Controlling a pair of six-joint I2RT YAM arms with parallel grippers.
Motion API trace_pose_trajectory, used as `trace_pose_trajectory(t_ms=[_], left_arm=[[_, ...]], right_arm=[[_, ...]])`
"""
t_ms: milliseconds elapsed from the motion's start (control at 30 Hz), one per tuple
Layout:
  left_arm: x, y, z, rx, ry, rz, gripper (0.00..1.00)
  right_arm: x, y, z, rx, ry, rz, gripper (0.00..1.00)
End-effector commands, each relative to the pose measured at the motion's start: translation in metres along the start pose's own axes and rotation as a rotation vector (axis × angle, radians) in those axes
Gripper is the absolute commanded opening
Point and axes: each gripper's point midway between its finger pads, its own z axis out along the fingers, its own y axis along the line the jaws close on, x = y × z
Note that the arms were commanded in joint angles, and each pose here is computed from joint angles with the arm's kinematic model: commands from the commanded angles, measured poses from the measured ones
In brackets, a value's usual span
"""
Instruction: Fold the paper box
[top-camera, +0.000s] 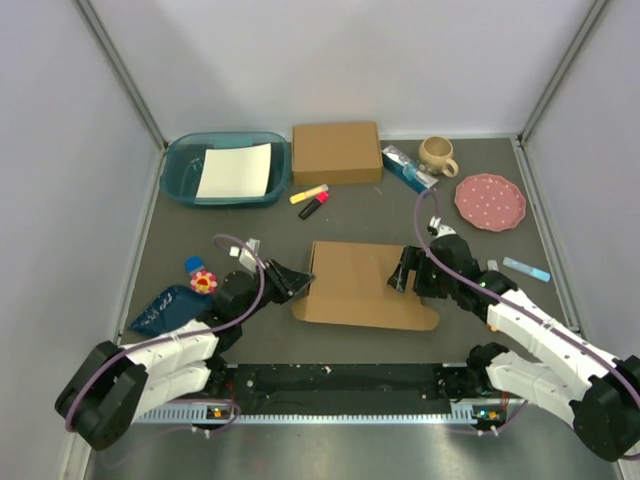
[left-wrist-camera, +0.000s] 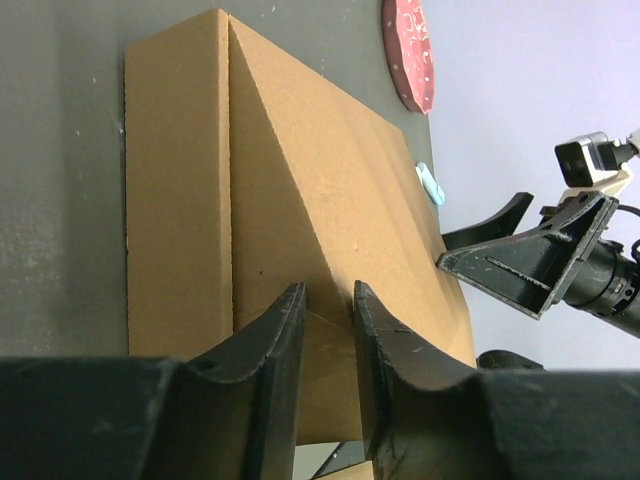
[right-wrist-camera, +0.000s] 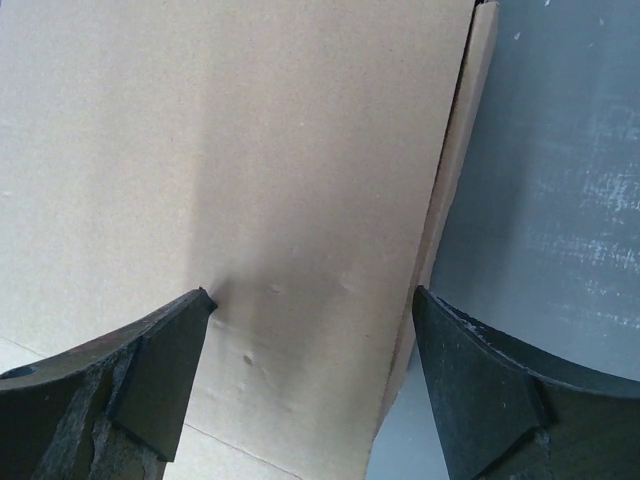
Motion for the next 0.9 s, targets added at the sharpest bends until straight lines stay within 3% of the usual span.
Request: trace_pose_trajectory(t_ms=[0,167,300,533,867], left_arm=[[0.031,0.015,-0.007,-0.043,0.147,-0.030,0.34],[0.021,0.021,-0.009,-0.093,0.106,0.034,0.52],[0.007,0.026,-0.013,-0.149,0.042,0.085,0.56],[0.008,0.021,-0.013,-0.148,0.074,0.131,0.54],[0.034,0.014,-0.015,-0.081,0.196,0.025,0.54]], right_arm=[[0.000,0.007,0.002,-0.042,-0.002,0.016,0.84],[-0.003,0.007,0.000,-0.041,-0.020,0.017,0.86],[-0.005,0.007,-0.002,-0.038,-0.032,0.018,0.86],[-0.003,0.006,0.000,-0.034,-0.018,0.020,0.86],[0.000,0.007,0.002,-0.044,-0.016,0.035,0.87]])
